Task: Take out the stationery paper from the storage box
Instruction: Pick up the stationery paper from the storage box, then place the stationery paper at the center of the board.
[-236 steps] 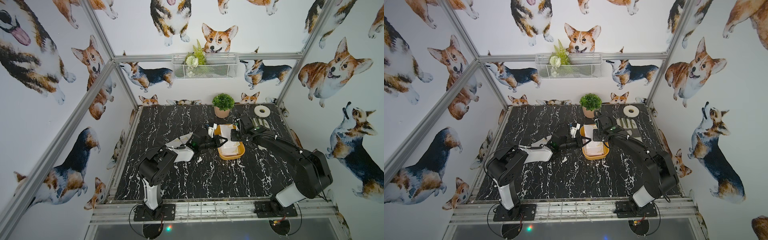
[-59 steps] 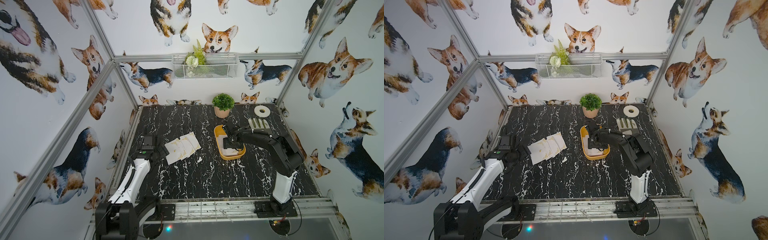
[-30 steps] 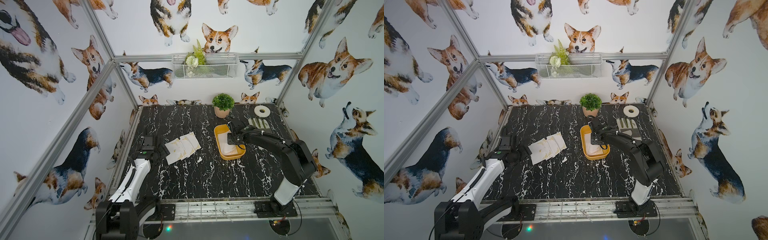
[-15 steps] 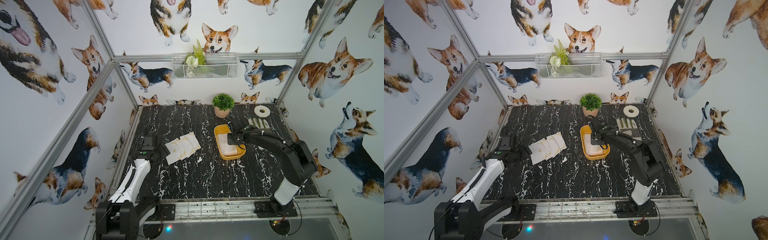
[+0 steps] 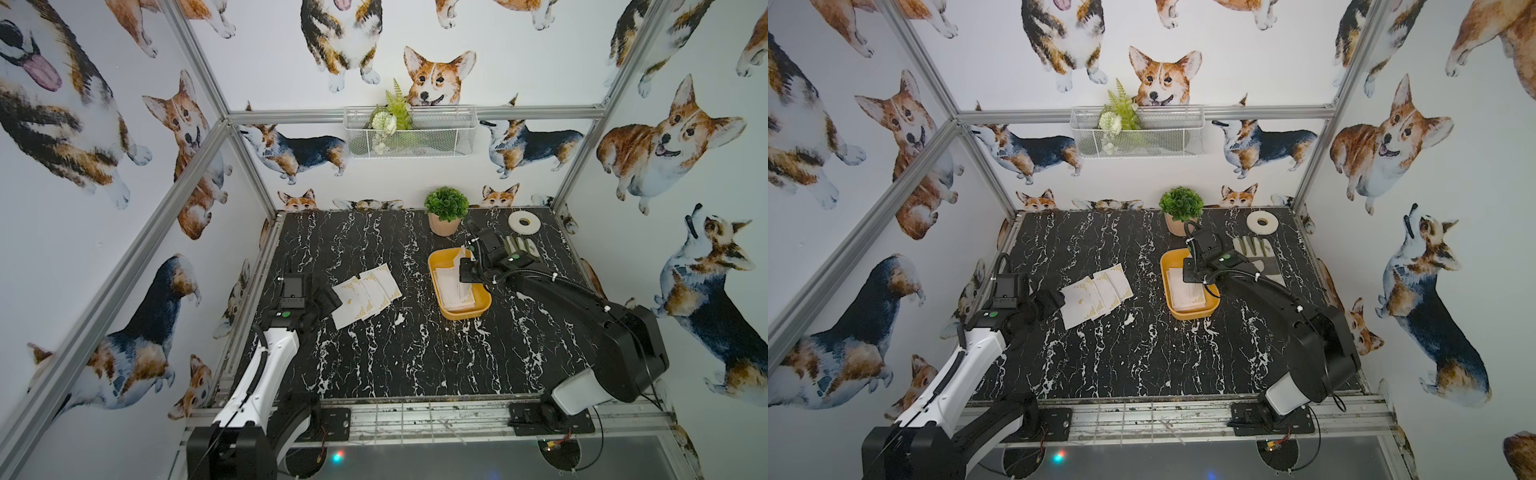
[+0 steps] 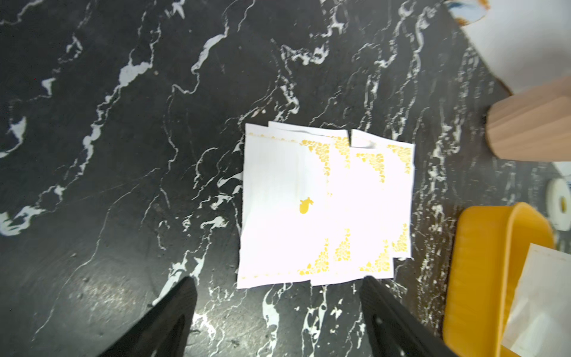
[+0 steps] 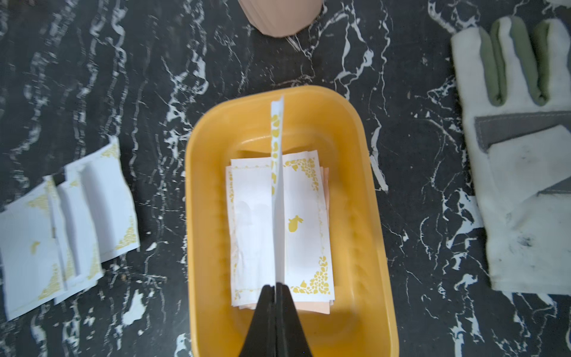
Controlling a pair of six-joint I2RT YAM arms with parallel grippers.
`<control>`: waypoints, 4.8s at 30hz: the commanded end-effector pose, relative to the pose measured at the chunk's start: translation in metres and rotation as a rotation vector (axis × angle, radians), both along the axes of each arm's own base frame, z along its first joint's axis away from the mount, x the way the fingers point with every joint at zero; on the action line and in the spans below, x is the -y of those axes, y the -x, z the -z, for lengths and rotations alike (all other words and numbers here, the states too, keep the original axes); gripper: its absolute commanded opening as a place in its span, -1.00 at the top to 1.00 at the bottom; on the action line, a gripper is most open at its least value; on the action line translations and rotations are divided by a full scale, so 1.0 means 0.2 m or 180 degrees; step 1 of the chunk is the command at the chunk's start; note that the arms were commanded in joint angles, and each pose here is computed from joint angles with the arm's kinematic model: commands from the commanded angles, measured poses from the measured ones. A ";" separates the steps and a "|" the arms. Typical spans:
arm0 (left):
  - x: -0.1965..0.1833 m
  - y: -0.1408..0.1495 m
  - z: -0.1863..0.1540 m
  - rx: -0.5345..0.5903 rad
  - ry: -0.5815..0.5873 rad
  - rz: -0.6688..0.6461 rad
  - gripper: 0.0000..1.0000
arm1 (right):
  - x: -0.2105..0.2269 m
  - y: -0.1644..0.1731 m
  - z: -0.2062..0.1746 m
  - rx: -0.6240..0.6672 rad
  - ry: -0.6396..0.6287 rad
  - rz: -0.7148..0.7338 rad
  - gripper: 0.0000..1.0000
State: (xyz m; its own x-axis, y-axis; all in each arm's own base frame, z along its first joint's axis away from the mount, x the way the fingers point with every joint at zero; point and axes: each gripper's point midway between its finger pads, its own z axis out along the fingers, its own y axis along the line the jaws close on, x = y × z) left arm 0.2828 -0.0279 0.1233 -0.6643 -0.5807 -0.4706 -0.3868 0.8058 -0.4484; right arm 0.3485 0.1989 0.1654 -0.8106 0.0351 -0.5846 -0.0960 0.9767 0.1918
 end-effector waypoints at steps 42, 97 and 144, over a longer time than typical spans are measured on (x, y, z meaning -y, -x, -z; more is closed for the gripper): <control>1.02 -0.15 -0.62 0.2141 0.2945 0.2099 -0.88 | -0.62 0.31 -0.71 0.0342 -0.2754 -0.1413 1.00; 0.11 -0.09 -0.07 0.0317 0.0906 0.0487 1.00 | -0.35 0.27 -0.43 0.0248 -0.1312 -0.0817 -0.25; -0.29 0.11 0.25 -0.0631 -0.0225 -0.0625 -0.60 | 0.11 0.01 0.60 -0.0812 0.1083 0.0057 -0.34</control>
